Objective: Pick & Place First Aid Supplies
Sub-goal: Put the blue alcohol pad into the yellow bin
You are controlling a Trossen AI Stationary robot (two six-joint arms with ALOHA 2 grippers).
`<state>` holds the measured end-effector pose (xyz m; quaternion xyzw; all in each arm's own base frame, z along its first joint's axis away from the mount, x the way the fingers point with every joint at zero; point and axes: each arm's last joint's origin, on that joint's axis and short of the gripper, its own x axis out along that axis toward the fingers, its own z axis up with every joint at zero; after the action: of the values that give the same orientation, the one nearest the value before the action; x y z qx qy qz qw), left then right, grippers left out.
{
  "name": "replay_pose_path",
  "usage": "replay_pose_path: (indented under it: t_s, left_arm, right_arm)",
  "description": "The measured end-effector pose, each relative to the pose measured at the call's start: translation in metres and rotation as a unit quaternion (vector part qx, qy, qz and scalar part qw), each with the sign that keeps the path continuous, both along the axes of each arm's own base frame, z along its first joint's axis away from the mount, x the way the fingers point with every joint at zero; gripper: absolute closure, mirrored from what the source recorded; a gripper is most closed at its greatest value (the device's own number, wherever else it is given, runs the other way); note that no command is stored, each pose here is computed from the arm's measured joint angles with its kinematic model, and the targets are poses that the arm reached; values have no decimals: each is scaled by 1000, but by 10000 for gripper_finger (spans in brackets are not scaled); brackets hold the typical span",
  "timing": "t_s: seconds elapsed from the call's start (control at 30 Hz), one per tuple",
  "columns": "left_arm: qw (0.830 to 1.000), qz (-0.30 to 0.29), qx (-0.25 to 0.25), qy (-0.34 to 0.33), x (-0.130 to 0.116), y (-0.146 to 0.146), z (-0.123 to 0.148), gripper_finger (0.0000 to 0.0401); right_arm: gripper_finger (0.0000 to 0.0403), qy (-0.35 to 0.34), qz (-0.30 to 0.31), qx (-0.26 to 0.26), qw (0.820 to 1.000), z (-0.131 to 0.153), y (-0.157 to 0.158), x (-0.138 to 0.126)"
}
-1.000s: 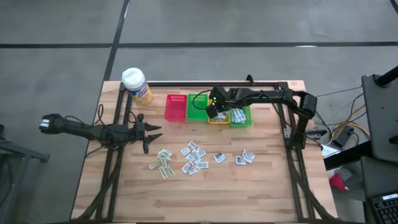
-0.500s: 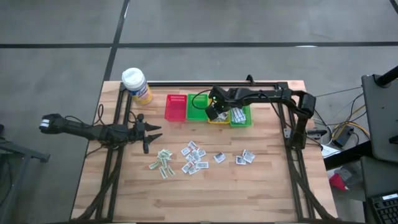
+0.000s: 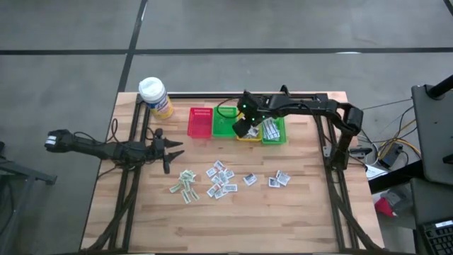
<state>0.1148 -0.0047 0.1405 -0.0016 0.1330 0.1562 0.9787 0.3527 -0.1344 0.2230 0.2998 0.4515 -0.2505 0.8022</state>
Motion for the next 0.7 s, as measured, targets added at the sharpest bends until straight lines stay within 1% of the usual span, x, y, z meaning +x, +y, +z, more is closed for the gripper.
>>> replay_pose_path:
  t_s: [0.17,0.33,0.5,0.6,0.7]
  left_arm:
    - [1000,0,14,4,0,0,0,243]
    - [1000,-1,15,5,0,0,0,243]
    - [1000,-1,15,5,0,0,0,243]
    - [1000,-1,15,5,0,0,0,243]
    - [1000,-1,14,5,0,0,0,243]
  right_arm:
    - [259,15,42,0,999,30,16,0]
    - [268,37,93,-2,995,59,44,0]
    - [277,30,144,-6,989,86,81,2]
    - [282,23,180,-9,983,95,107,4]
    - [285,23,222,-12,975,97,135,4]
